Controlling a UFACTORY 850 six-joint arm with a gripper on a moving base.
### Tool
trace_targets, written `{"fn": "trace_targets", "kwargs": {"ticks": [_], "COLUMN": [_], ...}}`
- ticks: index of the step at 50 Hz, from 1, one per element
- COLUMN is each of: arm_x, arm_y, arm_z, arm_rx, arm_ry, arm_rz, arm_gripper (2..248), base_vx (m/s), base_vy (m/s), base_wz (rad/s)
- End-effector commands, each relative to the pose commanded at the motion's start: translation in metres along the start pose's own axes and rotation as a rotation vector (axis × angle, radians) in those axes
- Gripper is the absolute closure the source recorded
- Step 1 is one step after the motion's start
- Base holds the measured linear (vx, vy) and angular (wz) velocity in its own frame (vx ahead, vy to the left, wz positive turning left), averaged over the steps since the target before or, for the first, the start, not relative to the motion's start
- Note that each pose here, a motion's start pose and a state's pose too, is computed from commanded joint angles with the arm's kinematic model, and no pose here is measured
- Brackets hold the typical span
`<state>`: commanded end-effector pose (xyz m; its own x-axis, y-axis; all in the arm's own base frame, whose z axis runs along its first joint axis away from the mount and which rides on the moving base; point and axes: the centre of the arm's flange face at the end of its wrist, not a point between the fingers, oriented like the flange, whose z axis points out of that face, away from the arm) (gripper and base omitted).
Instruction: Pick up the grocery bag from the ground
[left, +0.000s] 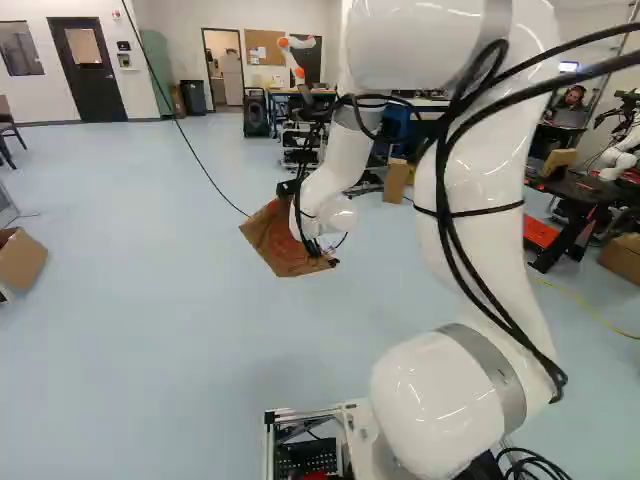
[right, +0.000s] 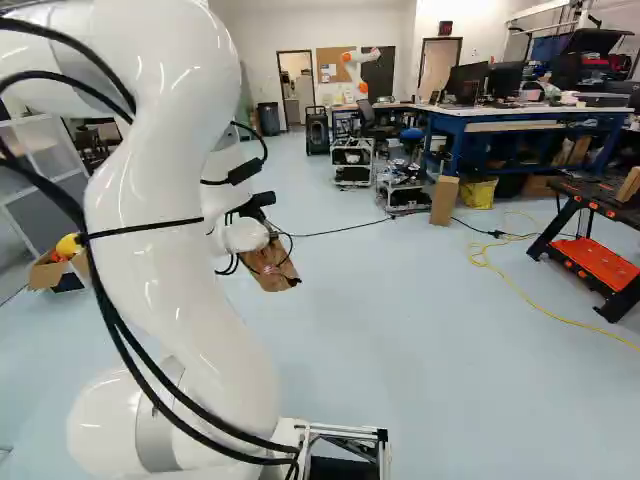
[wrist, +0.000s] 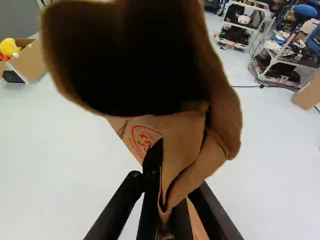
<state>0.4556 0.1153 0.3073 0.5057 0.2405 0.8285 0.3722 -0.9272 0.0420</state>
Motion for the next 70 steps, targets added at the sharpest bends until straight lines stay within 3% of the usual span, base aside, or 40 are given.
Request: {"fn": "trace_targets", "kwargs": {"ticks": [8, 30, 50, 70], "arm_x": [-0.005, -0.006, -0.007, -0.012], "arm_y": [-0.005, -0.005, 0.003, 0.015], "arm_z": [-0.016, -0.023, -0.041, -0.075], "arm_rx": [0.006, 0.002, -0.025, -0.077], "arm_ry": [-0.001, 0.002, 0.024, 0.065], "arm_rz": [-0.003, 0.000, 0.020, 0.058], "arm_gripper": [221, 221, 221, 221], "base_vx": [0.000, 0.000, 0.000, 0.000], "base_vy": [0.000, 0.000, 0.000, 0.000], "base_wz": [0.000, 0.000, 0.000, 0.000]}}
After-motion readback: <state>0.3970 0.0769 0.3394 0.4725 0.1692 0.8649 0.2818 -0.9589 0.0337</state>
